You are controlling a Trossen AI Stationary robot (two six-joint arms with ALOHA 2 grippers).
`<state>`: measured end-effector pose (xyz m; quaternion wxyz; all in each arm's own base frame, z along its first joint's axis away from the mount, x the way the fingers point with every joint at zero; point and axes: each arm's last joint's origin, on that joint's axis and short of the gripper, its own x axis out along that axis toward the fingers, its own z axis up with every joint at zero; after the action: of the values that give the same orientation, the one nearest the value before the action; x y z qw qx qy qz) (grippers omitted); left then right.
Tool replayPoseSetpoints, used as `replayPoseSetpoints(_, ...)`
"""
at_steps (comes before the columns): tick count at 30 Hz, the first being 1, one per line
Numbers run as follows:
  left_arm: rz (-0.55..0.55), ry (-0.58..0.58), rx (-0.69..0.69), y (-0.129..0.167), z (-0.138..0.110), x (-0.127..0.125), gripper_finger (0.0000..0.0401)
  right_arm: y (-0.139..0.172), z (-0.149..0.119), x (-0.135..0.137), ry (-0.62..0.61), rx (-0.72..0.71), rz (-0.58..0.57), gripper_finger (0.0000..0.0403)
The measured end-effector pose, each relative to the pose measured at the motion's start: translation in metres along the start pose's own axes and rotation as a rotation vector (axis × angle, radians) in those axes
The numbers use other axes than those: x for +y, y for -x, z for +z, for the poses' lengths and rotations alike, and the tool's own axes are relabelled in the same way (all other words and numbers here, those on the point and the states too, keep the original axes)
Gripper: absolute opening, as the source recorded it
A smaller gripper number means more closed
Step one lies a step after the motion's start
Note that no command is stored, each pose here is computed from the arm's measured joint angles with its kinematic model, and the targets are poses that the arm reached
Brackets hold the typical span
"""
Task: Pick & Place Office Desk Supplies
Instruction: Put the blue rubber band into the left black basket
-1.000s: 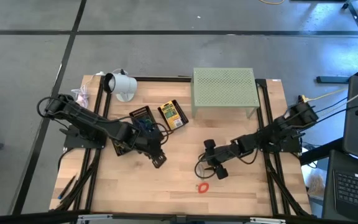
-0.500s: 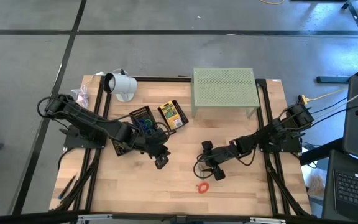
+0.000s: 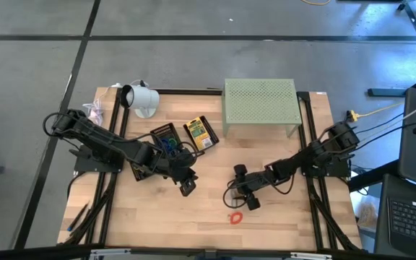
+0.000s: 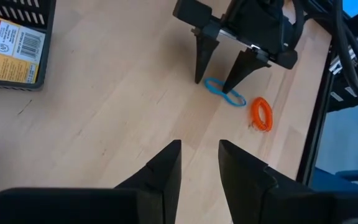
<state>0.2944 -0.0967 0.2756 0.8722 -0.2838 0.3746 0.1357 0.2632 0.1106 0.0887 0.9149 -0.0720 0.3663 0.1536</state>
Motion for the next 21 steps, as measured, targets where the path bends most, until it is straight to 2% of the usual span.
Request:
replayPoseSetpoints(3,0.000,0.001,0.000,0.0000,0.0000,0.0000,0.0100,-0.0012,-0.0009,0.0000,0.000,0.004,-0.001,0.0233)
replayPoseSetpoints(7,0.000,0.002,0.000,0.0000,0.0000,0.0000,0.0098,-0.0014,-0.0018,0.0005,0.009,0.013,0.017,0.0190)
replayPoseSetpoints(17,0.025,0.001,-0.031,0.0000,0.0010,0.0008,0.0098,-0.0016,-0.0026,0.0013,0.012,0.020,0.062,0.0016)
replayPoseSetpoints(21,0.028,0.001,-0.034,0.0000,0.0011,0.0009,0.0098,-0.0016,-0.0027,0.0013,0.001,0.021,0.062,0.0013)
